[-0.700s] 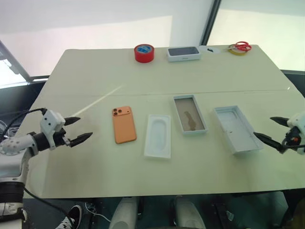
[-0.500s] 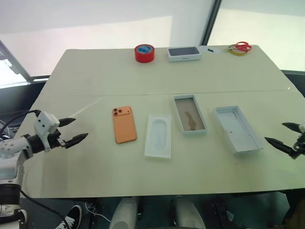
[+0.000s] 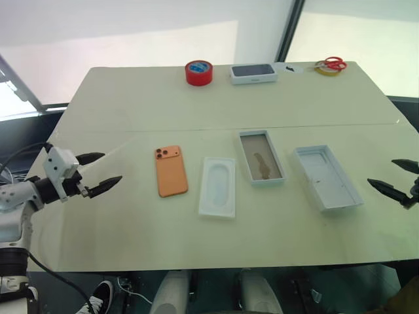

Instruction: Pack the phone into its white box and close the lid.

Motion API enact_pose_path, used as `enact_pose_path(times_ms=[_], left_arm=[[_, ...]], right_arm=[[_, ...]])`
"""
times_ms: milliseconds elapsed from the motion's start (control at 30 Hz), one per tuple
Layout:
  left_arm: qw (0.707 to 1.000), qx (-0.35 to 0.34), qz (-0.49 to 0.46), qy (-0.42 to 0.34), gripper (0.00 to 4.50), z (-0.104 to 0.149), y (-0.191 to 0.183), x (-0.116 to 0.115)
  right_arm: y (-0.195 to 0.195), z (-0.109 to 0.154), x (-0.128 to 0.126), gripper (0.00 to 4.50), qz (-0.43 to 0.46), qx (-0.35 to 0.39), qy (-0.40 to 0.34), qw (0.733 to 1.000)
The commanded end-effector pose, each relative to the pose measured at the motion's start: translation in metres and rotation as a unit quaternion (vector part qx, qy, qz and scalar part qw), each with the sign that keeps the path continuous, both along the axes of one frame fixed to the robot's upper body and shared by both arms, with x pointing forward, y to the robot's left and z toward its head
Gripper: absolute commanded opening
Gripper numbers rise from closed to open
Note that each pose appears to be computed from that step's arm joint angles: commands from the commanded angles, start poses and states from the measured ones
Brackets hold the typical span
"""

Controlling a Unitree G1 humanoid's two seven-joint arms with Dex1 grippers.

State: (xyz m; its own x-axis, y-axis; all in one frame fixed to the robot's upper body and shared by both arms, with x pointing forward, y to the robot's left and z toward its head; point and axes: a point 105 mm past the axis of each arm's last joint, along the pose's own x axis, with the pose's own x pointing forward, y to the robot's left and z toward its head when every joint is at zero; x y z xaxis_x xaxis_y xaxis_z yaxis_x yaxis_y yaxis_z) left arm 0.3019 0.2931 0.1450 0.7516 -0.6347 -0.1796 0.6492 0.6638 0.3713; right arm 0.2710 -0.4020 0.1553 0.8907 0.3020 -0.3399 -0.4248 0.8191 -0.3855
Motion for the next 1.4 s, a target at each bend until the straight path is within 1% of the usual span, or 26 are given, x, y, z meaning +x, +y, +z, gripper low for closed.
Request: enact_pose_path(times_ms=[33,133,267,333,400,467,533,567,633,733,800,833,867,933,967,1033,1067,1133,1200,1267,1400], left_arm=[[0.999,0.010,-0.003,-0.030,4.50,0.009,0.000,-0.001],[1.000,0.011,-0.007,-0.019,4.50,0.004,-0.007,0.001],[1.000,0.006,-0.008,0.023,4.50,-0.003,-0.013,0.005],[0.999,0.002,-0.003,0.032,4.50,-0.001,-0.017,0.010],[1.000,0.015,0.003,0.022,4.50,0.003,-0.022,0.016],[1.000,0.013,-0.007,0.019,4.50,0.007,-0.034,0.018],[1.000,0.023,0.005,0.013,4.50,0.009,-0.043,0.022],[0.999,0.033,0.008,0.016,4.50,0.007,-0.048,0.023],[0.999,0.029,-0.014,0.037,4.50,0.003,-0.068,0.021],[0.994,0.003,-0.032,0.108,4.50,-0.009,-0.093,0.019],[0.987,-0.040,-0.038,0.154,4.50,-0.015,-0.114,0.022],[0.982,-0.054,-0.044,0.174,4.50,-0.017,-0.127,0.022],[0.980,-0.055,-0.056,0.181,4.50,-0.018,-0.139,0.020],[0.959,-0.077,-0.062,0.267,4.50,-0.029,-0.156,0.010],[0.956,-0.079,-0.075,0.272,4.50,-0.029,-0.165,0.009],[0.941,-0.131,-0.059,0.306,4.50,-0.026,-0.180,0.017],[0.937,-0.139,-0.059,0.315,4.50,-0.024,-0.186,0.019],[0.920,-0.149,-0.057,0.358,4.50,-0.026,-0.195,0.016],[0.913,-0.151,-0.050,0.376,4.50,-0.027,-0.200,0.016],[0.905,-0.166,-0.036,0.390,4.50,-0.027,-0.206,0.022],[0.901,-0.145,-0.002,0.410,4.50,-0.035,-0.206,0.028]], right_arm=[[0.005,0.009,-0.001,4.48,0.018,0.008,-0.014,1.000],[0.011,0.009,0.000,4.48,0.029,0.014,-0.011,0.999],[0.026,0.014,0.005,4.48,0.052,0.010,-0.018,0.998],[0.037,0.018,0.009,4.48,0.072,-0.002,-0.028,0.997],[0.054,0.025,0.014,4.48,0.097,-0.006,-0.040,0.994],[0.077,0.033,0.021,4.48,0.127,-0.001,-0.060,0.990],[0.103,0.036,0.025,4.48,0.161,0.002,-0.067,0.985],[0.116,0.037,0.027,4.48,0.177,0.002,-0.072,0.982],[0.146,0.038,0.031,4.48,0.210,0.014,-0.084,0.974],[0.193,0.036,0.032,4.48,0.260,0.028,-0.099,0.960],[0.226,0.031,0.027,4.48,0.301,0.026,-0.099,0.948],[0.233,0.027,0.026,4.48,0.310,0.019,-0.097,0.945],[0.237,0.025,0.026,4.48,0.317,0.011,-0.095,0.944],[0.240,0.022,0.028,4.48,0.317,0.012,-0.090,0.944],[0.242,0.020,0.029,4.48,0.321,0.012,-0.087,0.943],[0.247,0.015,0.029,4.48,0.332,0.006,-0.081,0.940],[0.249,0.014,0.029,4.48,0.336,0.003,-0.079,0.939],[0.250,0.013,0.030,4.48,0.336,0.000,-0.079,0.939],[0.250,0.014,0.032,4.48,0.335,-0.004,-0.082,0.939],[0.249,0.012,0.033,4.48,0.332,-0.008,-0.082,0.939],[0.246,0.009,0.033,4.48,0.327,-0.014,-0.081,0.942]])
